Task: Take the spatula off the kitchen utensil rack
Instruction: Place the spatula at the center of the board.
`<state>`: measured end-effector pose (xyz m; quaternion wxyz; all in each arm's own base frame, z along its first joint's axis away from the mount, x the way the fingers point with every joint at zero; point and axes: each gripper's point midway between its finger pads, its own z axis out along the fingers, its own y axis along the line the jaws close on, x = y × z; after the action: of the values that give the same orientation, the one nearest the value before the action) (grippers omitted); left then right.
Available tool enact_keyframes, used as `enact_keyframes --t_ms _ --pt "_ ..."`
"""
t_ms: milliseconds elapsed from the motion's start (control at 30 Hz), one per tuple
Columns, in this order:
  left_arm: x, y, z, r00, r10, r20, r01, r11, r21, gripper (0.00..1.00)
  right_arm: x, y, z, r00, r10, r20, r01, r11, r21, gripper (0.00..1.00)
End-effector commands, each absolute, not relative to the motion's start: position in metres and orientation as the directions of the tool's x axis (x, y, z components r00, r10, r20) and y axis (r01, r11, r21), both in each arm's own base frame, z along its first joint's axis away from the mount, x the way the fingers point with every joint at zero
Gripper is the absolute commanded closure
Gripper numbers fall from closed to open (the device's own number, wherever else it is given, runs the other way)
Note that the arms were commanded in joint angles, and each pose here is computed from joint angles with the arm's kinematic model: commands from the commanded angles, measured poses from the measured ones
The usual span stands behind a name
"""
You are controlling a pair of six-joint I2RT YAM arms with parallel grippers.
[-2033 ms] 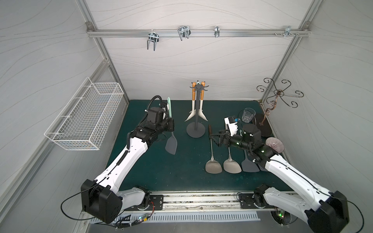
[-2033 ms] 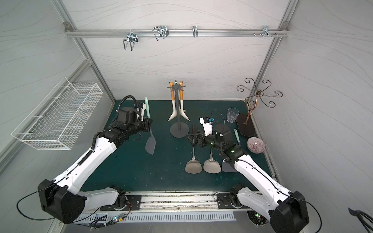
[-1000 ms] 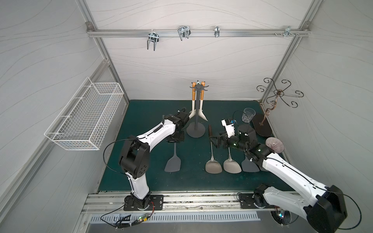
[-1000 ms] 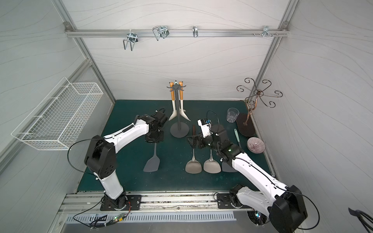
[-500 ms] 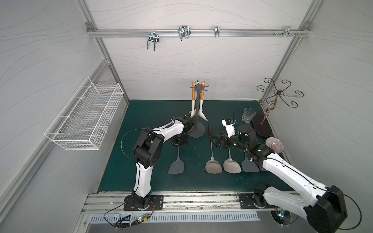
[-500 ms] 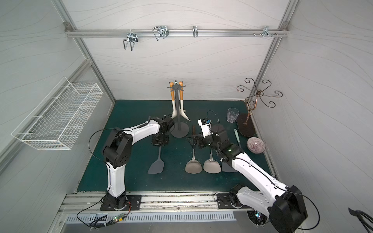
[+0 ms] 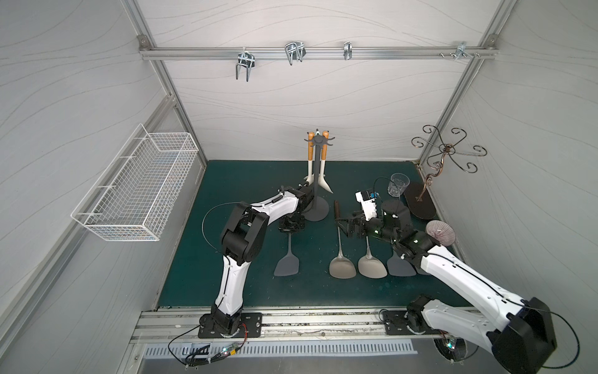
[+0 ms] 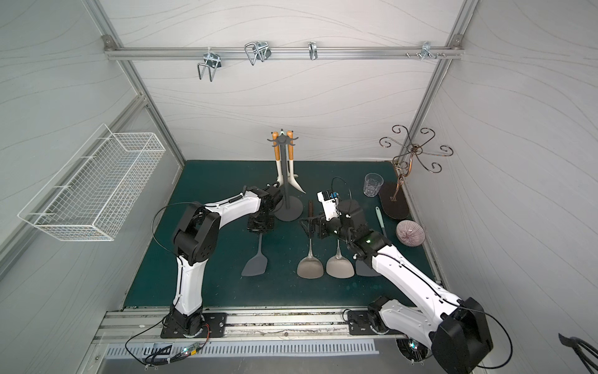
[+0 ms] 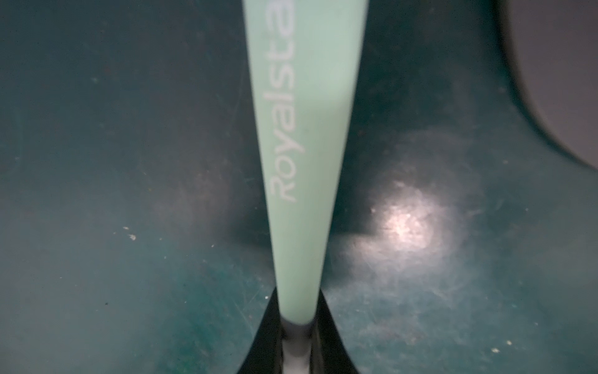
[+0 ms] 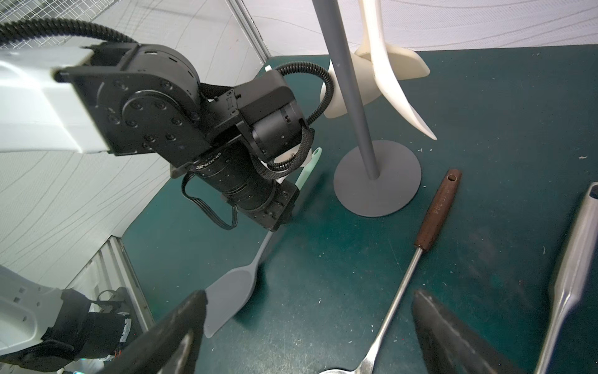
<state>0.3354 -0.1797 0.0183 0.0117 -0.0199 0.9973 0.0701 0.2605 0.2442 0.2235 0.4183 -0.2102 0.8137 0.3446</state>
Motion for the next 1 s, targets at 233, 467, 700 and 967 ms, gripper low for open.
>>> enact_keyframes --t_ms 233,467,700,967 --pt "0.339 -0.189 0.014 -0.998 -0.055 -0.017 -0.057 0.992 0.116 0.91 0.260 0.247 0.219 -0.565 -0.072 -0.822 -0.636 0.672 0.379 0.01" --pt "0.338 -0.195 0.023 -0.999 -0.038 -0.031 -0.040 0.997 0.069 0.70 0.260 0.248 0.217 -0.571 -0.077 -0.817 -0.637 0.670 0.382 0.01" --pt "0.335 -0.200 0.044 -0.997 -0.020 -0.079 -0.019 1.000 -0.008 0.58 0.261 0.251 0.214 -0.571 -0.081 -0.817 -0.644 0.661 0.385 0.01" --pt "0.328 -0.197 0.089 -0.985 -0.014 -0.172 -0.002 0.998 -0.068 0.45 0.254 0.251 0.225 -0.542 -0.074 -0.837 -0.673 0.636 0.379 0.01"
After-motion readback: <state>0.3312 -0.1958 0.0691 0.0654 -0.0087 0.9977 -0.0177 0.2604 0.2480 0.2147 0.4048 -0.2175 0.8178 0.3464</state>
